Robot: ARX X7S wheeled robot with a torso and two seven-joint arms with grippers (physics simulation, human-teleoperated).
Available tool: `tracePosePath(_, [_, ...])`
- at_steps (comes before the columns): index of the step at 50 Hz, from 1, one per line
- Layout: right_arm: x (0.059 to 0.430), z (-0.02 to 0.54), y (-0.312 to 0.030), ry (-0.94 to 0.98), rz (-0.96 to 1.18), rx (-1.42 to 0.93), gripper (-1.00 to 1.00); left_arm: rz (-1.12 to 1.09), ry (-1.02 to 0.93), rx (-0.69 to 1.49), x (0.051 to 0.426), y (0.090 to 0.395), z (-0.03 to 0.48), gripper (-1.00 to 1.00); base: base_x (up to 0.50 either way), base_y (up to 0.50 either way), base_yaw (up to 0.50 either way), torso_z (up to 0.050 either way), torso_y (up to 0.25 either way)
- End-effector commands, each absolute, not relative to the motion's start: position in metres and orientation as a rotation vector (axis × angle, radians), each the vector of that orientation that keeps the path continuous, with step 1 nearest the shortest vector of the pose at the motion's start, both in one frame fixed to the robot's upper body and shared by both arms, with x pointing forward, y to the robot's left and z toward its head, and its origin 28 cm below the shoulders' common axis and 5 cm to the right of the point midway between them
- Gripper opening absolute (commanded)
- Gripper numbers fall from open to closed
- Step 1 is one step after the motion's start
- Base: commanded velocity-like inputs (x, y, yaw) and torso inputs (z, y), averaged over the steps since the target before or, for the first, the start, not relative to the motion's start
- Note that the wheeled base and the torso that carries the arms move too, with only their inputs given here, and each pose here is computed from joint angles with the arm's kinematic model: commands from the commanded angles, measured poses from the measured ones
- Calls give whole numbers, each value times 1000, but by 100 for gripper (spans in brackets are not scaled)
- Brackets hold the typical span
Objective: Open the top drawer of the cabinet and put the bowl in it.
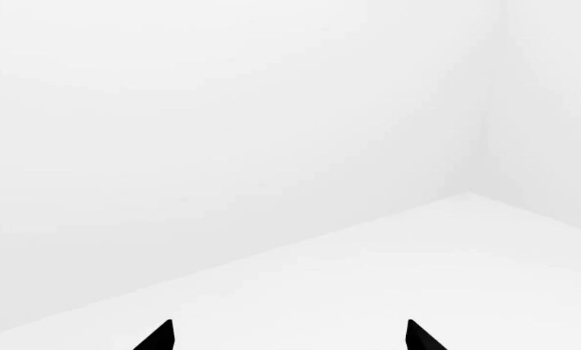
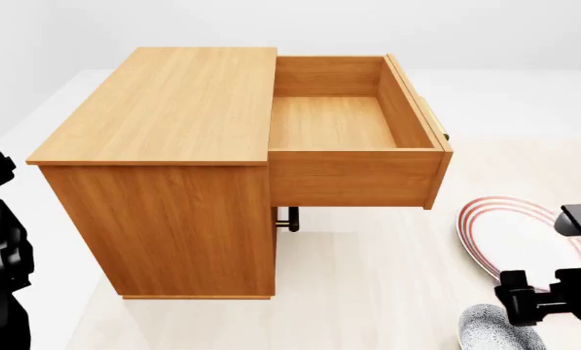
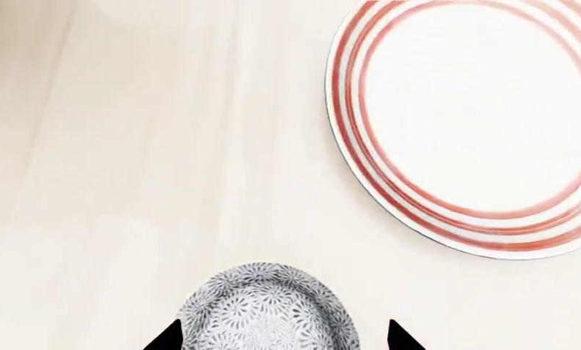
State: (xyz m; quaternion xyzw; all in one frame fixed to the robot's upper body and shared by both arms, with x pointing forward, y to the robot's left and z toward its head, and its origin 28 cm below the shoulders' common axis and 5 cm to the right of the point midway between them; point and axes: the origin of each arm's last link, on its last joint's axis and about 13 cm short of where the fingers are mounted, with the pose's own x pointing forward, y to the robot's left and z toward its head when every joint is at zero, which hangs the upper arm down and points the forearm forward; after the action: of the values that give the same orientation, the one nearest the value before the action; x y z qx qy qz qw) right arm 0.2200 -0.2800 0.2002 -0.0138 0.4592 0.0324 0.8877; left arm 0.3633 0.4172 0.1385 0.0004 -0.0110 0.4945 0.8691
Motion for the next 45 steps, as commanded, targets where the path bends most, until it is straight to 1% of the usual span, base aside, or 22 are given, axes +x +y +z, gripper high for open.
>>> tracePosePath(1, [220, 180, -287, 1015, 8, -66, 100, 1034, -24, 5, 364, 417, 139, 100, 0, 0, 0, 0, 0])
tracePosePath(7, [216, 177, -294, 1013, -45, -56, 100, 1032, -25, 8, 364, 416, 139, 100, 0, 0, 0, 0, 0])
tracePosePath(23, [214, 154, -299, 1077, -81, -87, 100, 1031, -25, 13, 364, 415, 138, 100, 0, 0, 0, 0, 0])
tracePosePath(45, [218, 123, -298, 1129, -42, -78, 100, 1033, -22, 15, 364, 414, 137, 100, 0, 0, 0, 0, 0])
